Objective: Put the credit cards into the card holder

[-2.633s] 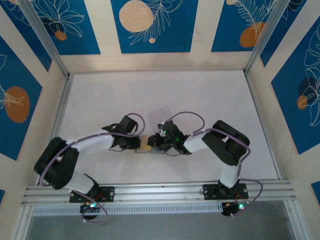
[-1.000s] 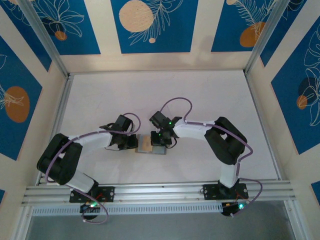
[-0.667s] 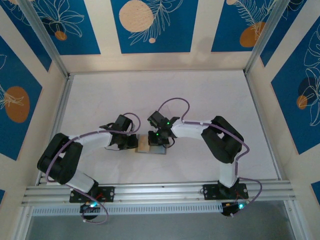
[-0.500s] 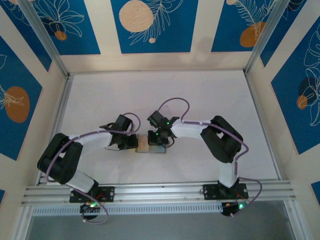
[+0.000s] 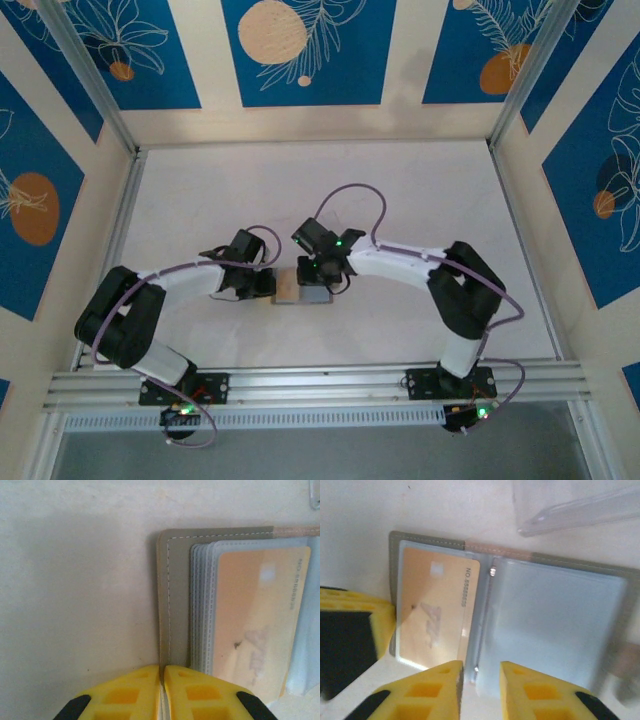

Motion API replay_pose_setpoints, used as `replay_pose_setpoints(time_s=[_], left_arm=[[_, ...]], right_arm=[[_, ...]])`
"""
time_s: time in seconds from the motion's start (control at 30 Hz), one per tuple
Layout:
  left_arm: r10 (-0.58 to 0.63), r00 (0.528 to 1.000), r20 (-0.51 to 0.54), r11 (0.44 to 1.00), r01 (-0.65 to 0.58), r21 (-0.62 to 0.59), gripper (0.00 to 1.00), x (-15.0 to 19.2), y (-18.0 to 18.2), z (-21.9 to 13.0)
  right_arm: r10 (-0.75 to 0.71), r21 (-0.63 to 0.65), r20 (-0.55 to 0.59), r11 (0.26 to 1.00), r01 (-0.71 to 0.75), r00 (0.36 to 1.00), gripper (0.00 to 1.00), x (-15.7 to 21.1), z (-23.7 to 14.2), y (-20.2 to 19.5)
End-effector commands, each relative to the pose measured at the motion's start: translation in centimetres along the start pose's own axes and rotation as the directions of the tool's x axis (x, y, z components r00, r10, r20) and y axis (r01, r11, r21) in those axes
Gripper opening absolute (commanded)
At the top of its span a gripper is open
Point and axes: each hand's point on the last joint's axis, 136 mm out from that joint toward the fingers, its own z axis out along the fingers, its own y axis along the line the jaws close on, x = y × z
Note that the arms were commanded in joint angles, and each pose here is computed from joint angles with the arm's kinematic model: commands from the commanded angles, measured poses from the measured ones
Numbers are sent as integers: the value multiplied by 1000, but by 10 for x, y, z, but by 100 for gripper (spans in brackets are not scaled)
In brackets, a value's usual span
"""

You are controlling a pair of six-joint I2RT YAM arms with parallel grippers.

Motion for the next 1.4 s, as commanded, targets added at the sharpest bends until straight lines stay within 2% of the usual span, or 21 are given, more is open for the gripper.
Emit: replay_pose_setpoints(time_s=[0.0, 0.17, 0.4, 0.5, 0.63, 0.8, 1.07, 1.17, 1.37], left_arm=[[17, 999, -42, 999, -19, -34, 12, 16, 11, 18], [22, 999, -42, 999, -23, -32, 12, 15, 10, 18], [30, 999, -41, 999, -32, -36, 13, 14, 9, 15], [43, 998, -42, 998, -44, -36, 12, 13, 6, 16], [62, 997, -44, 998, -64, -29, 12, 12, -1, 13], [97, 995, -38, 995, -98, -8, 13, 9, -16, 7], [162, 986, -45, 986, -160, 35, 13, 8, -54, 12], [181, 982, -45, 982, -178, 55, 13, 5, -69, 17], [157, 986, -63, 983, -150, 105, 13, 6, -83, 30]], right_arm=[[-8, 218, 17, 976, 4, 1000, 35, 7, -25, -45], [-4, 364, 5, 932, 1, 1000, 45, 12, -15, -71], [4, 393, -18, 920, 3, 1000, 48, 16, 11, -74], [7, 416, -9, 909, -3, 1000, 42, 17, 11, -80], [-6, 400, 23, 917, -4, 1000, 21, 12, 6, -79], [-15, 419, 40, 908, -3, 999, 2, 7, 0, -87], [-4, 420, 94, 907, -35, 996, 0, 13, -38, -107], [-24, 352, 118, 936, -19, 993, 0, 14, -53, -99], [-18, 9, 147, 1000, 16, 989, 0, 11, -64, -39]])
